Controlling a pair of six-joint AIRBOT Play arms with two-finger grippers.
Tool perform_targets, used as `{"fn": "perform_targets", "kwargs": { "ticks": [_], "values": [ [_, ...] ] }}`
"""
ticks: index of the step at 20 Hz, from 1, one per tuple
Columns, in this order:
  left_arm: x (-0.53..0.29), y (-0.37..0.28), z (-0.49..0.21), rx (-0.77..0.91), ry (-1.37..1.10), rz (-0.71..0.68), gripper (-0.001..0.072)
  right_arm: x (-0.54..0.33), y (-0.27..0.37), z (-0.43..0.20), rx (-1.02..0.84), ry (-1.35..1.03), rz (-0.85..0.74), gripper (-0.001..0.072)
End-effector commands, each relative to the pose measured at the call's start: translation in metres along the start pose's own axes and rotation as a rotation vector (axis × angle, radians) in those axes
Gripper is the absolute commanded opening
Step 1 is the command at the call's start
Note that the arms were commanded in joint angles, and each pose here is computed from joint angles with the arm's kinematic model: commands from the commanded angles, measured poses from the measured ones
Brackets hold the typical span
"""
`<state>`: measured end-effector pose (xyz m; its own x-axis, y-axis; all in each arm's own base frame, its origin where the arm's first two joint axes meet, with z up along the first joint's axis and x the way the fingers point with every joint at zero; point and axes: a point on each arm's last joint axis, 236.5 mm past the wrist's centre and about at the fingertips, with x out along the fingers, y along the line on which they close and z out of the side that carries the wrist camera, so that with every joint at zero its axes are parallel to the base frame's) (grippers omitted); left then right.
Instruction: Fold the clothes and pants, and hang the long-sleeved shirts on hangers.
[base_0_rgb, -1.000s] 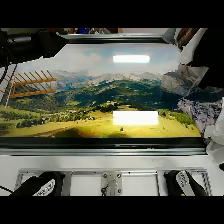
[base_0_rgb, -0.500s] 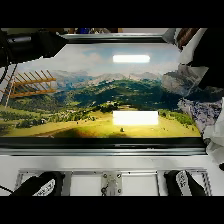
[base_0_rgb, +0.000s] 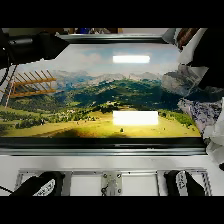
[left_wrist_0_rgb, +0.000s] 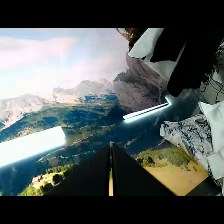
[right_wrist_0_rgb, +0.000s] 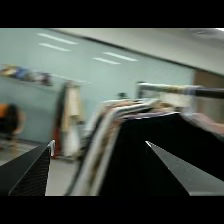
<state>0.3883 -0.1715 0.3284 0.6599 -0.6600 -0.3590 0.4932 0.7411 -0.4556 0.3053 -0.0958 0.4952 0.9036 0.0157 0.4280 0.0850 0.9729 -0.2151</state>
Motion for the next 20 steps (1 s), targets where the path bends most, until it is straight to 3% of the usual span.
{"fn": "perform_targets", "kwargs": {
  "ticks": [1, 7, 10, 13, 14, 16, 20],
  "values": [
    [0.004, 0.008, -0.026, -0.035, 0.053, 0.008, 0.0017, -0.008, 0.123, -0.057, 0.203, 0.201, 0.474, 0.0624],
    [0.017, 0.036, -0.094, -0.149, 0.142, 0.045, 0.0017, -0.084, 0.328, -0.165, 0.223, 0.616, 1.050, 0.0624],
    [0.018, 0.040, -0.114, -0.179, 0.173, 0.048, 0.0017, -0.137, 0.406, -0.178, 0.255, 0.691, 1.301, 0.0624],
    [0.016, 0.041, -0.127, -0.190, 0.186, 0.052, 0.0018, -0.168, 0.448, -0.177, 0.262, 0.718, 1.445, 0.0606],
    [0.015, 0.041, -0.129, -0.191, 0.190, 0.052, 0.0018, -0.176, 0.455, -0.177, 0.262, 0.724, 1.474, 0.0448],
    [0.015, 0.041, -0.128, -0.191, 0.188, 0.052, 0.0018, -0.183, 0.463, -0.176, 0.260, 0.727, 1.504, 0.0043],
    [0.015, 0.041, -0.129, -0.190, 0.189, 0.052, 0.0017, -0.183, 0.463, -0.176, 0.261, 0.727, 1.504, 0.0036]
  ]
}}
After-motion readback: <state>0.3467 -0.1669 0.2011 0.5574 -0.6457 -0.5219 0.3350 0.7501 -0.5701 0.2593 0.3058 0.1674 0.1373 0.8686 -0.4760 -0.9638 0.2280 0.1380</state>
